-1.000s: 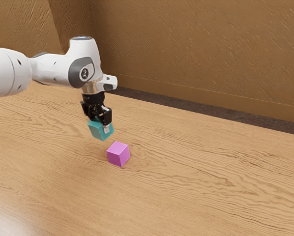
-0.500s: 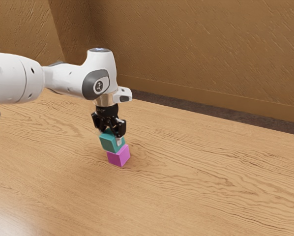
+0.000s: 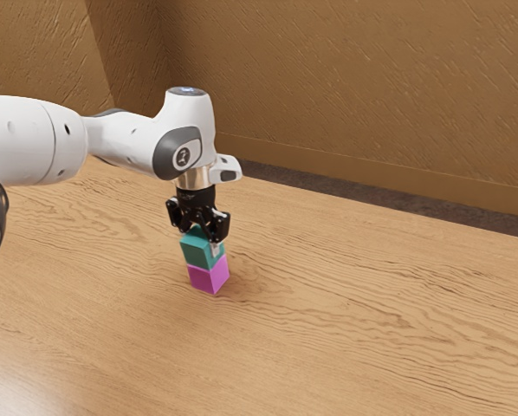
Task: Pick up the blue block with one arm, and put the blue block on the pink block with one arm
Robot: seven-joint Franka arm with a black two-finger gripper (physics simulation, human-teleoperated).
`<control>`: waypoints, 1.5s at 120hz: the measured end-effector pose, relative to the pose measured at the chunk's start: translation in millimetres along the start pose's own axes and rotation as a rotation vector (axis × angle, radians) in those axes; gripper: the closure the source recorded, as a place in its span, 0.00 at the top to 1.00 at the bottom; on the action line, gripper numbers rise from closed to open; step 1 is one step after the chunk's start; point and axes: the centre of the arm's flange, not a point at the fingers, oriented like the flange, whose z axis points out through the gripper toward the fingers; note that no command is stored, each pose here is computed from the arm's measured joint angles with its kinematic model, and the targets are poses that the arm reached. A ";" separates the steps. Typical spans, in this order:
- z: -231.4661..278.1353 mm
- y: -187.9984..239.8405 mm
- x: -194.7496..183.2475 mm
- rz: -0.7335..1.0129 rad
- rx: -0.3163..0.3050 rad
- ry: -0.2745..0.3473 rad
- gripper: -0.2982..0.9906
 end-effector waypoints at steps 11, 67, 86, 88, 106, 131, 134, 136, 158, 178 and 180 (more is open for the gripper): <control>1.7 -7.0 3.7 -0.019 0.003 0.001 0.52; 1.1 -10.4 24.1 -0.028 0.019 0.029 0.52; 0.0 -12.2 22.0 -0.022 0.030 0.027 0.52; 0.2 -12.6 21.8 -0.022 0.031 0.026 0.52; 3.2 -16.0 20.7 -0.015 0.032 0.012 0.52; 11.4 -13.3 21.1 0.002 0.034 -0.009 0.52; 12.1 -12.9 21.1 0.004 0.034 -0.011 0.52; 12.7 -12.7 21.1 0.005 0.034 -0.012 0.52; 13.9 -11.5 21.1 0.015 0.032 -0.016 0.52; 13.7 -9.7 20.8 0.023 0.029 -0.017 0.55; 13.8 -9.5 20.8 0.023 0.028 -0.017 0.56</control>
